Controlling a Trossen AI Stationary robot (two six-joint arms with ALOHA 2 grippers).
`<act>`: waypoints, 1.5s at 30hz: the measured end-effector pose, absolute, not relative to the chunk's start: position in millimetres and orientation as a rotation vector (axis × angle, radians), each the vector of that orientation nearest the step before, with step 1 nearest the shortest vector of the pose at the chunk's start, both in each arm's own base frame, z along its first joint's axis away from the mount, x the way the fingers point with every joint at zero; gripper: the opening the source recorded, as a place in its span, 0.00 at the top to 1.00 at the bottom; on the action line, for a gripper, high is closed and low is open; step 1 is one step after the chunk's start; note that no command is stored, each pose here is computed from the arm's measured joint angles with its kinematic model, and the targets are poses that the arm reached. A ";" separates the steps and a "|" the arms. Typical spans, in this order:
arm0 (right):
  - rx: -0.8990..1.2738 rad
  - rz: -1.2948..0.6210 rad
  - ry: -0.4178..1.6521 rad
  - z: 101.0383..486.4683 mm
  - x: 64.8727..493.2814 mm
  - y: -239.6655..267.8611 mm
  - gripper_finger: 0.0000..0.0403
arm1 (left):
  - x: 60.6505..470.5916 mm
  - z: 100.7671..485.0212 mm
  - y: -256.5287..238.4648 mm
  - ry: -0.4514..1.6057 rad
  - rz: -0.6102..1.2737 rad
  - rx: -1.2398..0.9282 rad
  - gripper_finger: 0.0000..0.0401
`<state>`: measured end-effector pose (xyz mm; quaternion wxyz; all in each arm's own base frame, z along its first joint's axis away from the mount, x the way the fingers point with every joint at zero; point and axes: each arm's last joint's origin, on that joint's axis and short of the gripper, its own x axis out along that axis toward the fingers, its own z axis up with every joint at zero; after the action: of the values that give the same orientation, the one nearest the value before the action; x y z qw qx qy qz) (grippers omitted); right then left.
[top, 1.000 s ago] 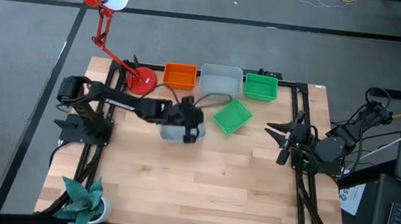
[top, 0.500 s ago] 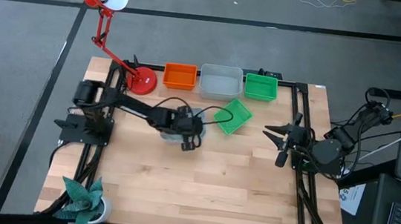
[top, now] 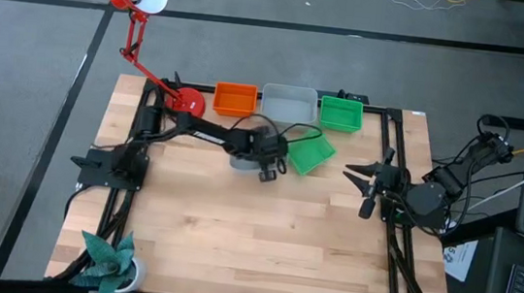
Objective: Stack baskets by color
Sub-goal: Move the bottom gray bin to the top center of the table, then stack the bottom green bin on the top stacked green bin
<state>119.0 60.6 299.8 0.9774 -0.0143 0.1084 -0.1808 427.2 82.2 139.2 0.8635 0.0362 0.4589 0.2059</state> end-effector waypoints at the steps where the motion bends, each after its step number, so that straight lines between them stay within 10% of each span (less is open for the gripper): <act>1: -0.030 -0.365 0.219 299.8 119.0 60.6 0.79 | 434.8 143.3 81.2 0.938 0.411 0.081 1.00; 15: -0.027 -0.368 0.237 297.1 118.1 59.9 0.79 | 489.1 168.6 45.5 0.866 0.295 0.142 1.00; 28: -0.003 -0.348 0.246 296.2 118.3 60.6 0.79 | 444.3 158.8 33.1 1.301 0.466 0.062 1.00; 45: -0.002 -0.349 0.264 292.4 123.8 64.8 0.79 | 326.0 293.4 11.6 1.223 0.650 0.146 1.00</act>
<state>123.8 64.8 292.4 0.9762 -0.0008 0.1309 -0.1731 326.0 11.6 293.4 0.7672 0.0670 0.5633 0.2992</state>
